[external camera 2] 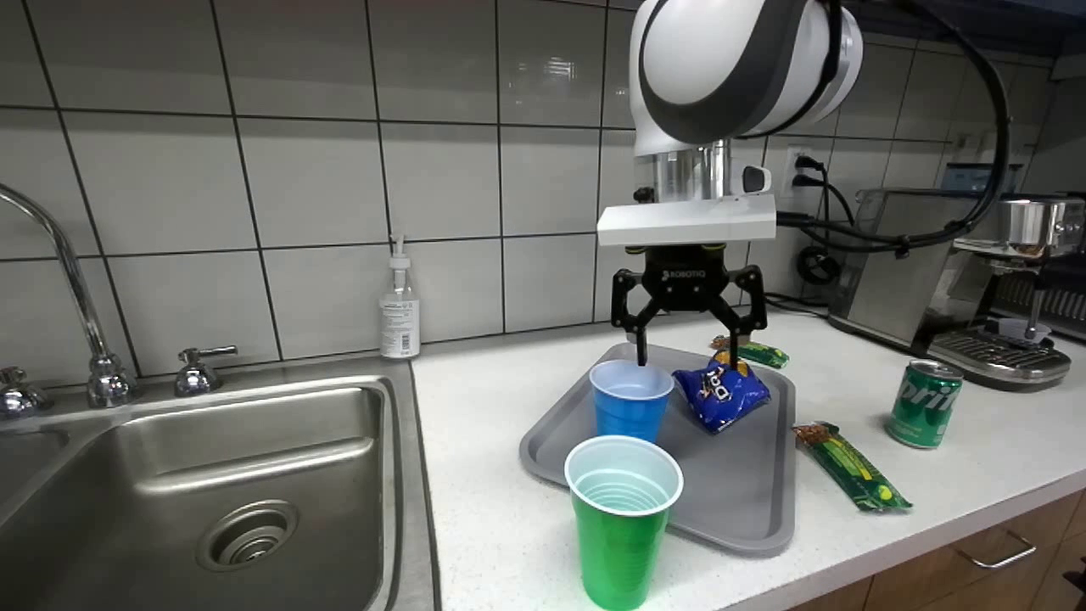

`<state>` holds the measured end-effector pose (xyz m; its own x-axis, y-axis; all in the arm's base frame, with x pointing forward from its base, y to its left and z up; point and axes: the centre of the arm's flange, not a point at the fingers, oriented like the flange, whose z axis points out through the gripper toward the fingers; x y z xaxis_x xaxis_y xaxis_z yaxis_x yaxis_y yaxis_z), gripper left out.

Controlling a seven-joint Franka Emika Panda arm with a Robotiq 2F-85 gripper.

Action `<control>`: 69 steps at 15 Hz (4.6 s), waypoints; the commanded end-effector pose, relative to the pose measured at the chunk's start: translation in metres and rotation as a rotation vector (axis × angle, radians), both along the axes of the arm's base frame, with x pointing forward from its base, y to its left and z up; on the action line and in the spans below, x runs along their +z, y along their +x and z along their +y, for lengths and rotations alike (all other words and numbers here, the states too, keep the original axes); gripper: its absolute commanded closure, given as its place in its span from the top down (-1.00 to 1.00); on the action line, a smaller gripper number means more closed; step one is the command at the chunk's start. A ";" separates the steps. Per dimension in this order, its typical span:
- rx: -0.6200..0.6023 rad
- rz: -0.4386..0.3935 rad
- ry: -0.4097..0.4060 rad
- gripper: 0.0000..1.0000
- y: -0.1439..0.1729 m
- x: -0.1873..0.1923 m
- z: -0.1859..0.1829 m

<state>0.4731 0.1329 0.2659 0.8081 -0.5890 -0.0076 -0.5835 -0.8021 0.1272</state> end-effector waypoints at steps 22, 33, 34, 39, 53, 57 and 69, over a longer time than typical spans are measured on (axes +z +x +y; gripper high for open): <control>-0.051 0.016 -0.036 -0.99 0.019 -0.043 0.022; -0.051 -0.021 -0.008 -0.97 0.031 -0.022 0.037; -0.048 -0.030 -0.003 -0.97 0.035 -0.018 0.039; -0.035 -0.071 0.019 -0.97 0.056 0.000 0.051; 0.013 -0.110 0.120 -0.97 0.112 0.011 0.113; 0.010 -0.102 0.134 -0.97 0.123 0.001 0.129; 0.023 -0.088 0.146 -0.97 0.134 -0.029 0.148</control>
<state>0.5964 0.2755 0.2356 0.8152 -0.5792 -0.0027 -0.5786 -0.8142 -0.0479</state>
